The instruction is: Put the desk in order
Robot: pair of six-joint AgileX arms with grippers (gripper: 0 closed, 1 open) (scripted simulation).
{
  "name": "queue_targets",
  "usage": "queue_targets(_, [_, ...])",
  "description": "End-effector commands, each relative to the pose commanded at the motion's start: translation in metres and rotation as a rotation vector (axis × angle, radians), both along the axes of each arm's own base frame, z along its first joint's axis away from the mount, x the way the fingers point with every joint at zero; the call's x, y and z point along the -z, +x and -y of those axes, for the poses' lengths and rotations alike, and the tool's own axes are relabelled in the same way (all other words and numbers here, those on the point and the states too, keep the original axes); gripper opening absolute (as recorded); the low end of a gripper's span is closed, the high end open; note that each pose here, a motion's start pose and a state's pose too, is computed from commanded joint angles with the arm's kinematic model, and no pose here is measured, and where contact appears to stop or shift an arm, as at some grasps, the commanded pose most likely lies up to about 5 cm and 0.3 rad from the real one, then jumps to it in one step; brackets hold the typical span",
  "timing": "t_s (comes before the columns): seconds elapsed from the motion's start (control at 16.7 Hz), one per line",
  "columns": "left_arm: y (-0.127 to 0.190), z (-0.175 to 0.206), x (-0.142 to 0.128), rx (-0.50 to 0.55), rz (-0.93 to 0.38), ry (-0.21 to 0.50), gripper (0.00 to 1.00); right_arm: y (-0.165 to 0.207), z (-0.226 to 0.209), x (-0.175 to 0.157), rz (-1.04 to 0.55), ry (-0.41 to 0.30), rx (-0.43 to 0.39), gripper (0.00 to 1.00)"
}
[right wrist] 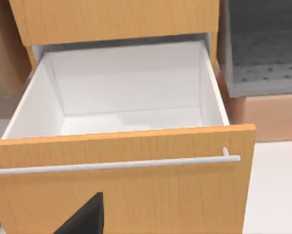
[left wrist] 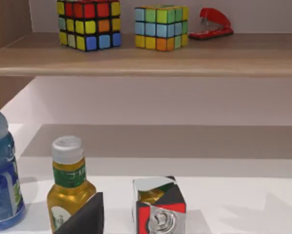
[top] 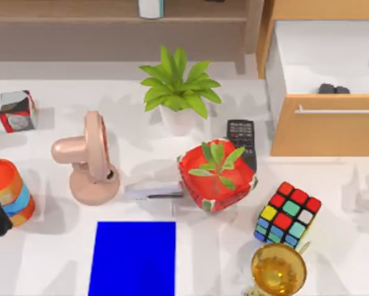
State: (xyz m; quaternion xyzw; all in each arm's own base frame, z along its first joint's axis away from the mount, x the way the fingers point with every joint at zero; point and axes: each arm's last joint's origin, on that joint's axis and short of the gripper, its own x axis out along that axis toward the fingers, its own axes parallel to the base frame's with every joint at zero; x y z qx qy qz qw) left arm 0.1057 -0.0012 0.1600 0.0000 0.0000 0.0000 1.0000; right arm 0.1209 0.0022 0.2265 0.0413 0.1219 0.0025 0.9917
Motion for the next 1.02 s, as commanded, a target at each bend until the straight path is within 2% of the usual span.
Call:
queue_targets(0.24, [0.000,0.000,0.000,0.000,0.000,0.000,1.00,0.049,-0.006,-0.055,-0.232,0.052,0.007,1.00])
queue_targets(0.48, [0.000,0.000,0.000,0.000,0.000,0.000,1.00,0.130,-0.015,-0.079,-0.468,0.080,0.028,1.00])
queue_targets(0.78, [0.000,0.000,0.000,0.000,0.000,0.000,1.00,0.225,-0.034,-0.064,-0.733,0.108,0.061,1.00])
queue_targets(1.02, [0.000,0.000,0.000,0.000,0.000,0.000,1.00,0.294,-0.053,-0.024,-0.943,0.108,0.100,1.00])
